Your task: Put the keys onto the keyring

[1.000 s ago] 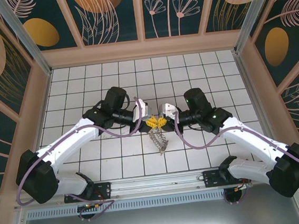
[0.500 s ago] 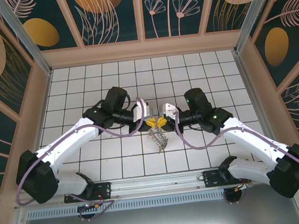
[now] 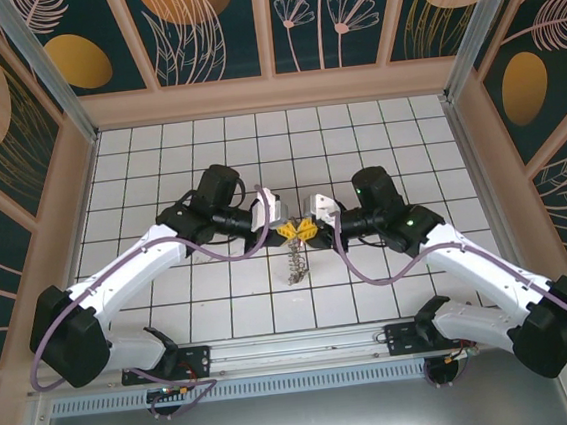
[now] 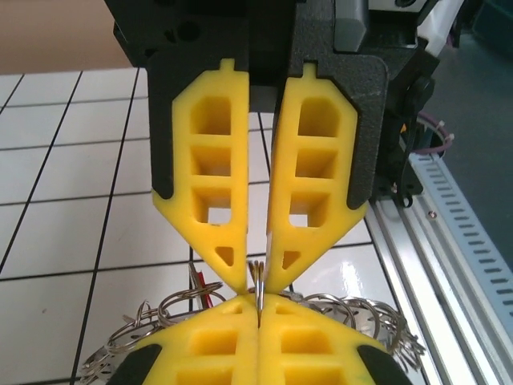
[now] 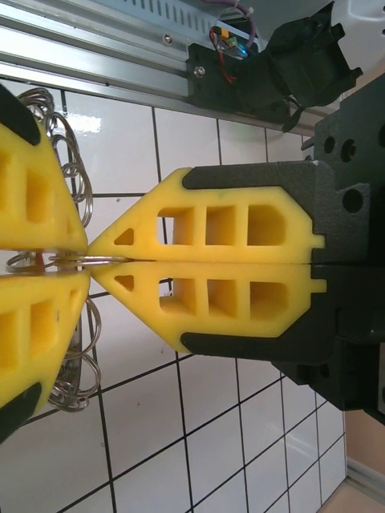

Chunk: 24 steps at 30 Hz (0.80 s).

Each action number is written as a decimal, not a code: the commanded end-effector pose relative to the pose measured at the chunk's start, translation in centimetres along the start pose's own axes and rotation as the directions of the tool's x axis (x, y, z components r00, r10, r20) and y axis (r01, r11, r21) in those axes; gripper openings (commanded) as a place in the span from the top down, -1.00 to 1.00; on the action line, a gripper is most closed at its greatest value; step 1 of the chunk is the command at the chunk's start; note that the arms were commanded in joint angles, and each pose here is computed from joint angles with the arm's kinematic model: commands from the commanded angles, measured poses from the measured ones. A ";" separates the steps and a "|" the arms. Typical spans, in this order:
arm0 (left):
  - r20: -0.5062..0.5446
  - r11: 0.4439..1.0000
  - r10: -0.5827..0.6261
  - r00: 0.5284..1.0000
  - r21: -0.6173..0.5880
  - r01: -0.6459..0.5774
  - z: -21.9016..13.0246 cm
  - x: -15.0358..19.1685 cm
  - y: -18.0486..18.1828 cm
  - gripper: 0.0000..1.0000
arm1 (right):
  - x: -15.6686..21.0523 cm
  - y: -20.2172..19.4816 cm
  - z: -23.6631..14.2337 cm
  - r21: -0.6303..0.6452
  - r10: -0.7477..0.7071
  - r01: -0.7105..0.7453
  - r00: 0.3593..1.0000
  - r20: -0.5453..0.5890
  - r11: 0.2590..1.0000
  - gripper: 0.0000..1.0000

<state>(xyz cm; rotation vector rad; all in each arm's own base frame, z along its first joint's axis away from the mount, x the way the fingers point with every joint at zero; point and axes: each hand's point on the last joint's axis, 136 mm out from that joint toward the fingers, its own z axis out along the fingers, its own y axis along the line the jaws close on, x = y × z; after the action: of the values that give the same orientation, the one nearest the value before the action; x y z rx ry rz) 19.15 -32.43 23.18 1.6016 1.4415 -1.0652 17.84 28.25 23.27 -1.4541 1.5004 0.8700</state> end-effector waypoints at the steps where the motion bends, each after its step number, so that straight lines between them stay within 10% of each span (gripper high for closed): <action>1: 0.190 0.991 0.107 0.976 0.060 -0.120 -0.9 -4.7 -1.6 1.00 | -1.7 0.3 -0.8 0.009 -0.041 0.041 0.998 0.050 0.999 0.66; 24: 0.303 0.984 0.140 0.943 0.062 -0.166 -1.8 -5.6 -3.2 1.00 | -3.1 2.4 -4.2 0.049 -0.090 0.084 0.987 0.131 0.995 0.48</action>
<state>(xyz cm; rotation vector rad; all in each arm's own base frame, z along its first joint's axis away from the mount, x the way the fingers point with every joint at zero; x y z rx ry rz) 16.98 -32.81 27.03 1.5094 1.1798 -1.2167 15.68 26.22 26.49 -1.4132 1.3955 0.8373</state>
